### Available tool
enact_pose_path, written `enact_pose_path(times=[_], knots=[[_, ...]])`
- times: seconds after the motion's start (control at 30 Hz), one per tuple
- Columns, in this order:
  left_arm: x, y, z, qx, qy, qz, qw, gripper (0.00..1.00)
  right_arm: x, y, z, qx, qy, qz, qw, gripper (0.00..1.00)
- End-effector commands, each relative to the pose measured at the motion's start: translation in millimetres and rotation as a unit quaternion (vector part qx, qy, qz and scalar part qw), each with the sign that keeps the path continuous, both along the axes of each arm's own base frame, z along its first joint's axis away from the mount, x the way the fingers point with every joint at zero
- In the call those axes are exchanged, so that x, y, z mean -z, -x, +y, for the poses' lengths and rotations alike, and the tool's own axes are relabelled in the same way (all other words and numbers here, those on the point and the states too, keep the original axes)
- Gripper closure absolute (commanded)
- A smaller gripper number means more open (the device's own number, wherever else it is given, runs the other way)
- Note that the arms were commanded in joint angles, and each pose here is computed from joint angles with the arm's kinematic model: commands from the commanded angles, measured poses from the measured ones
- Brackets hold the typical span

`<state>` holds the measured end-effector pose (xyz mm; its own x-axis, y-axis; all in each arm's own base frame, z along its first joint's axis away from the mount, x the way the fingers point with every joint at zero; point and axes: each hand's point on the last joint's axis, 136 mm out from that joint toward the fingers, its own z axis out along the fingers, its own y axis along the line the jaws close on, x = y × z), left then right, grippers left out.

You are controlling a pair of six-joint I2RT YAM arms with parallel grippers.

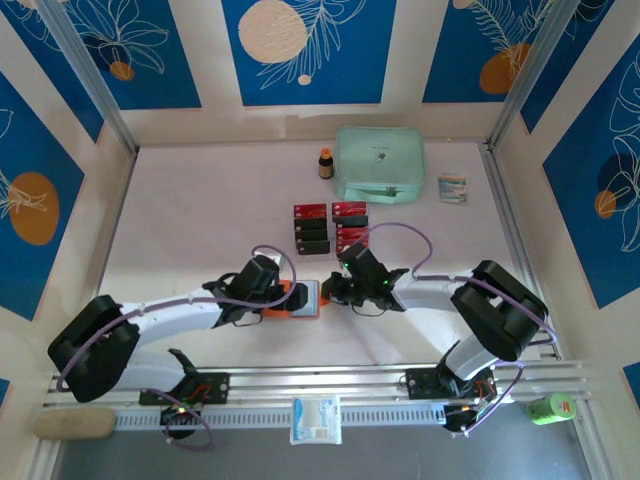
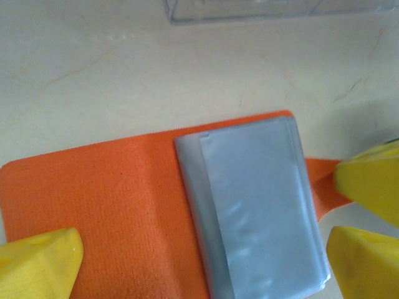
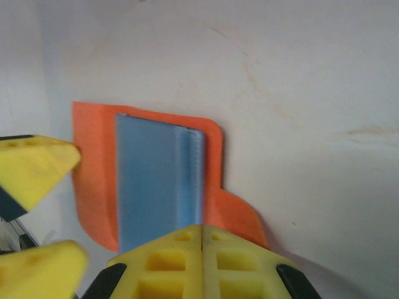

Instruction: Put the credit cards into the card holder

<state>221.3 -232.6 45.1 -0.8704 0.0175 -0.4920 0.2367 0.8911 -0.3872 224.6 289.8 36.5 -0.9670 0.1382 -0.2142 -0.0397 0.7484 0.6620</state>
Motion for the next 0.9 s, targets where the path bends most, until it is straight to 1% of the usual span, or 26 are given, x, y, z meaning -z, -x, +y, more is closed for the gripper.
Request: enact_pose_path(times=[0.0,0.4,0.87], knots=[[3.0,0.9,-1.4,0.019,-0.027,-0.010,0.999,0.00,-3.8,0.5,7.5,-0.022,0.003,0.000,1.000,1.00],[9.5,3.0,-2.8,0.034,-0.044,-0.016,0.998,0.00,-4.5,-8.1,23.4,-0.041,0.010,0.001,0.999,1.00],[14.0,4.5,-2.0,0.044,-0.055,-0.019,0.997,0.00,16.2,-8.7,22.2,-0.056,0.035,0.025,0.998,1.00]])
